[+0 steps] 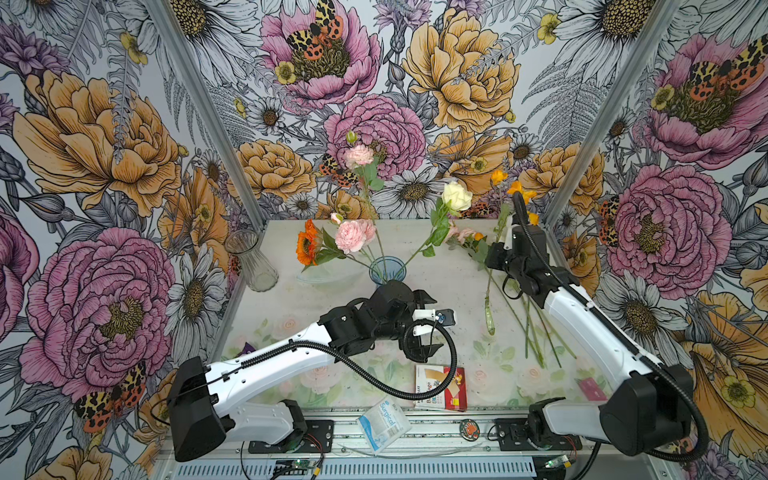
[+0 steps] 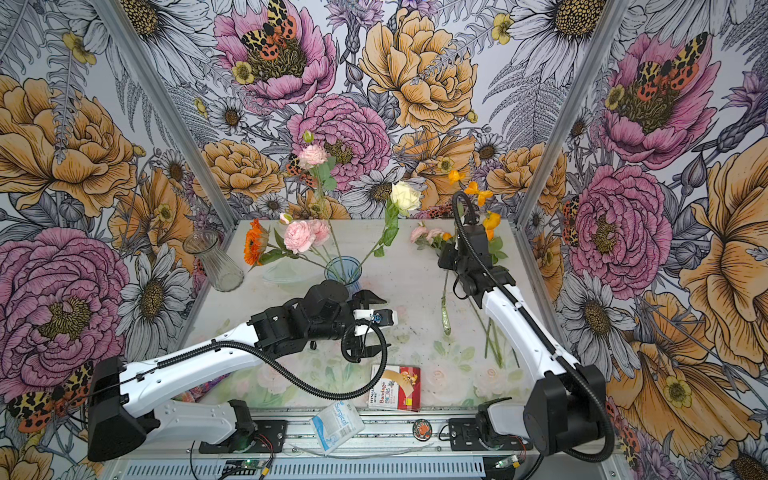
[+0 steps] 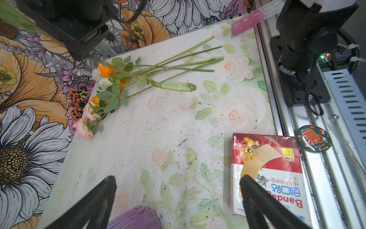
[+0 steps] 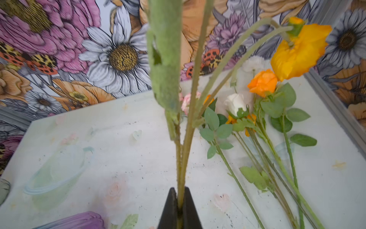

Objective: Arrange the flowers into the vase
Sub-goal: 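Lift the grasped yellow poppy stems upright with the right gripper, then carry the yellow poppies over the vase with the right gripper while the left draws back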

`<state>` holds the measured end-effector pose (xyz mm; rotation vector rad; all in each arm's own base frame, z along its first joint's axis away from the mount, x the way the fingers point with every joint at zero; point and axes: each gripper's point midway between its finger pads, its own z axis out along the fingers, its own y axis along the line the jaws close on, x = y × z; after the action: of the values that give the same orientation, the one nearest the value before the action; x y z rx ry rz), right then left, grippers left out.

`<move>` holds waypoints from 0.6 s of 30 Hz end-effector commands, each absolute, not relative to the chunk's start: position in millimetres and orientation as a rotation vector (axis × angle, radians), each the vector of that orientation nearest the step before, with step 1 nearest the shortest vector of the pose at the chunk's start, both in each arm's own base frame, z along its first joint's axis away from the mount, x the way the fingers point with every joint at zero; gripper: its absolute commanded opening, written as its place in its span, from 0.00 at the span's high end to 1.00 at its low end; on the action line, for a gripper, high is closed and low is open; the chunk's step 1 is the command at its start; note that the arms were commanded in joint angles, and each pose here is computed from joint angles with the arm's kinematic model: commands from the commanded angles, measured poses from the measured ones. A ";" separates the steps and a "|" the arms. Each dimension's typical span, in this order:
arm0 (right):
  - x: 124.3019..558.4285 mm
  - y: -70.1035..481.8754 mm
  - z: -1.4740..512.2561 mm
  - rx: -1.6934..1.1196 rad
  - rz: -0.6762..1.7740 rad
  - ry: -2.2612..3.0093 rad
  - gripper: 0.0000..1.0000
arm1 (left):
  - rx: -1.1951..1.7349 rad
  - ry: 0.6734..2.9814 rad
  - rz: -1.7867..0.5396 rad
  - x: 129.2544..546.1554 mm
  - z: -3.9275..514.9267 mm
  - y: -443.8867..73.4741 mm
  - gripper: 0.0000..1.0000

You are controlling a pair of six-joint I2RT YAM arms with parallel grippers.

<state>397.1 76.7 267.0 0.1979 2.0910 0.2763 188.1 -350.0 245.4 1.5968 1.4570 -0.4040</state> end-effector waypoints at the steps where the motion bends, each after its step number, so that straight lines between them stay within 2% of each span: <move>1: 381.2 74.4 319.8 0.171 0.290 1.957 1.00 | 1.560 1.425 -0.372 192.0 266.4 -345.3 0.01; 10: 325.8 117.1 460.1 -0.013 0.372 1.452 1.00 | 1.490 1.421 -0.356 192.9 291.7 -332.8 0.01; 14: 298.1 132.0 513.3 -0.062 0.450 1.225 1.00 | 1.301 1.546 -0.343 193.6 318.5 -316.3 0.01; 18: 278.4 151.6 541.3 -0.135 0.549 1.082 1.00 | 1.022 1.715 -0.359 197.2 330.3 -281.3 0.01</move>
<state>297.7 146.3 504.5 -0.0986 1.2701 0.5037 186.0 -313.2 315.6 1.2891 1.5544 -0.3749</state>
